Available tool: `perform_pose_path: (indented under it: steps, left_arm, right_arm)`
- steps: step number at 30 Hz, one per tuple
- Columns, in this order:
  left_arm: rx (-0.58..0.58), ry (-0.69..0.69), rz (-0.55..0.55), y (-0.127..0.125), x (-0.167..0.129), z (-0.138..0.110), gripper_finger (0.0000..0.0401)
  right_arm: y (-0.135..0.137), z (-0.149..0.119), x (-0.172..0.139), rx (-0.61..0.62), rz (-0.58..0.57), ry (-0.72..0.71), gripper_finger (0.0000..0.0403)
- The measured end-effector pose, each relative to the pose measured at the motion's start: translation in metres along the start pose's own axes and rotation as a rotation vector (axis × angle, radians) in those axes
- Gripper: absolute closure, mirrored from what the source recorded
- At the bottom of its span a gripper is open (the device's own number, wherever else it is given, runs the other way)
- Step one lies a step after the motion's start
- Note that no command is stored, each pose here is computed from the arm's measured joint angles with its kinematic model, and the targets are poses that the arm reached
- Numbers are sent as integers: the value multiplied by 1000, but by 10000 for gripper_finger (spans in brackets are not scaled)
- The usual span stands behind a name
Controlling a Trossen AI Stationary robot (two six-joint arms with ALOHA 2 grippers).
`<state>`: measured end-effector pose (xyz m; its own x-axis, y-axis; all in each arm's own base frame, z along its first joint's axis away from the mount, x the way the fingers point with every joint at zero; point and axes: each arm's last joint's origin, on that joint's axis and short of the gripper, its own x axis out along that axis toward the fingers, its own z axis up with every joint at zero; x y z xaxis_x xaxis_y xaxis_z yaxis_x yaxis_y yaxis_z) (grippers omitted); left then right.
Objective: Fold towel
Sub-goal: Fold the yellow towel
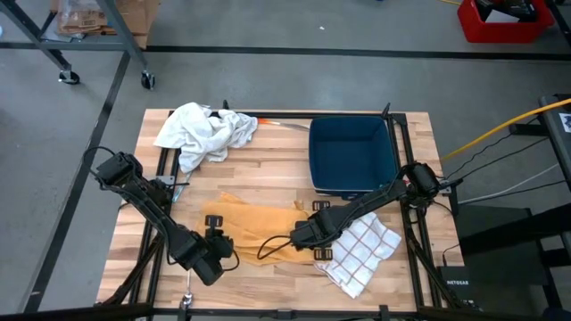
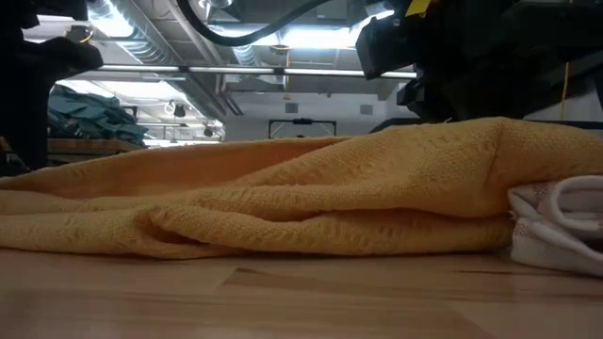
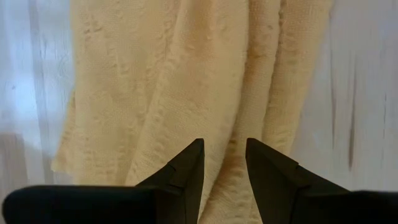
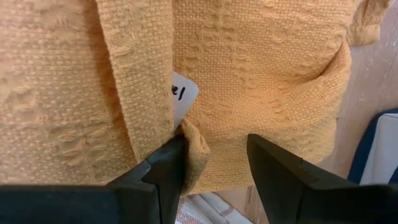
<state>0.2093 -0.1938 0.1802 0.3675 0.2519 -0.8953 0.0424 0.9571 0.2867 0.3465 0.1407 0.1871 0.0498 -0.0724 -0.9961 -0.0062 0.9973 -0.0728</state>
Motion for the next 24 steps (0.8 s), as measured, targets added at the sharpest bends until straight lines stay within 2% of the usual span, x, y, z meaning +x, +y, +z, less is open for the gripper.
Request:
perform_pose_path:
  steps: [9,12,18,24]
  left_arm:
    - [-23,19,17,2,8,3,295]
    - [-34,32,28,3,15,5,318]
    - [-60,41,41,9,19,9,390]
    - [-79,38,81,18,23,14,389]
  right_arm:
    - [0,0,0,0,0,0,226]
    - [0,0,0,0,0,0,226]
    - [0,0,0,0,0,0,226]
    - [0,0,0,0,0,1,226]
